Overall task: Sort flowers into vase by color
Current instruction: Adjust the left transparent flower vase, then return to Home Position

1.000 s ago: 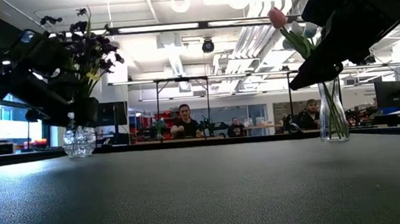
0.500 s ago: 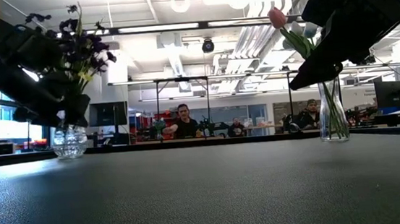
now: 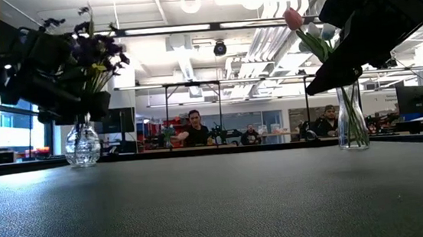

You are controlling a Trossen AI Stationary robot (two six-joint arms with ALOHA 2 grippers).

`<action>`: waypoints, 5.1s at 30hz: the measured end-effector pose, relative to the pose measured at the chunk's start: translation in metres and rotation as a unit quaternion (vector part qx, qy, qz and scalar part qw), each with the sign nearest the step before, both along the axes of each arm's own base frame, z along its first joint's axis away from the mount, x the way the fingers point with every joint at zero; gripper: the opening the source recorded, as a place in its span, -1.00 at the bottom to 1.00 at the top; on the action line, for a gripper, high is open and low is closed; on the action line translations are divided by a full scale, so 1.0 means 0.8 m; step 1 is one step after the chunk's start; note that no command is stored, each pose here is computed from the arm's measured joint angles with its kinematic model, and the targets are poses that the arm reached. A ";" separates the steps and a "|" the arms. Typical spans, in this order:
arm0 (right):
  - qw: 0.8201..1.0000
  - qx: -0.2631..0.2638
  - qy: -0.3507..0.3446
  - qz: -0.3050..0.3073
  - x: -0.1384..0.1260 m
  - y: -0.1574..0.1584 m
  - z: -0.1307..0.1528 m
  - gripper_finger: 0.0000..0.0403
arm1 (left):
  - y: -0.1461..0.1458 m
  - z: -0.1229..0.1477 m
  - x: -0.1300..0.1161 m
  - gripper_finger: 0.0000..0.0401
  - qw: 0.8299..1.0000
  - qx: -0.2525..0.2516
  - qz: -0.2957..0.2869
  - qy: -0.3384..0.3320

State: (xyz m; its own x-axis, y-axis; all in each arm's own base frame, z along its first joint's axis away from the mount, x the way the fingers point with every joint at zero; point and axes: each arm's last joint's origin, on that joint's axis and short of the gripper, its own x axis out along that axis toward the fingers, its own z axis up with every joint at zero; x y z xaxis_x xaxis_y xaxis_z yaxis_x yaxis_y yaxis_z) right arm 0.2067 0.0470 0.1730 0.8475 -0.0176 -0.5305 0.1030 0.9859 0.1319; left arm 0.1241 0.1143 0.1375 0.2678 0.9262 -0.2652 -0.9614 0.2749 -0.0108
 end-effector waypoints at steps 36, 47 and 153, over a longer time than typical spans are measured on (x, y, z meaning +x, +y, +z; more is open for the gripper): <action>1.000 -0.007 -0.004 -0.010 0.002 -0.007 0.001 0.46 | -0.028 0.040 -0.010 0.27 0.989 -0.044 -0.089 0.108; 1.000 -0.018 -0.004 -0.003 0.002 -0.007 0.001 0.46 | -0.033 0.048 -0.017 0.08 0.981 -0.120 -0.061 0.138; 0.934 0.026 -0.262 0.242 -0.142 -0.018 0.050 -0.20 | -0.155 0.063 0.023 0.13 0.794 0.052 -0.561 -0.228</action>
State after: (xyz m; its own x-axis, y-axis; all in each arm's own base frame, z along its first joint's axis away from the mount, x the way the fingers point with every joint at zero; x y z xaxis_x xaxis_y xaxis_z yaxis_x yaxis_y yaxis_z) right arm 0.0929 0.0325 0.2132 0.8930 0.4491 -0.0301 -0.4452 0.8911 0.0876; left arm 0.1425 -0.0094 0.1877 0.9864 0.0469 0.1576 -0.0132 0.9779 -0.2085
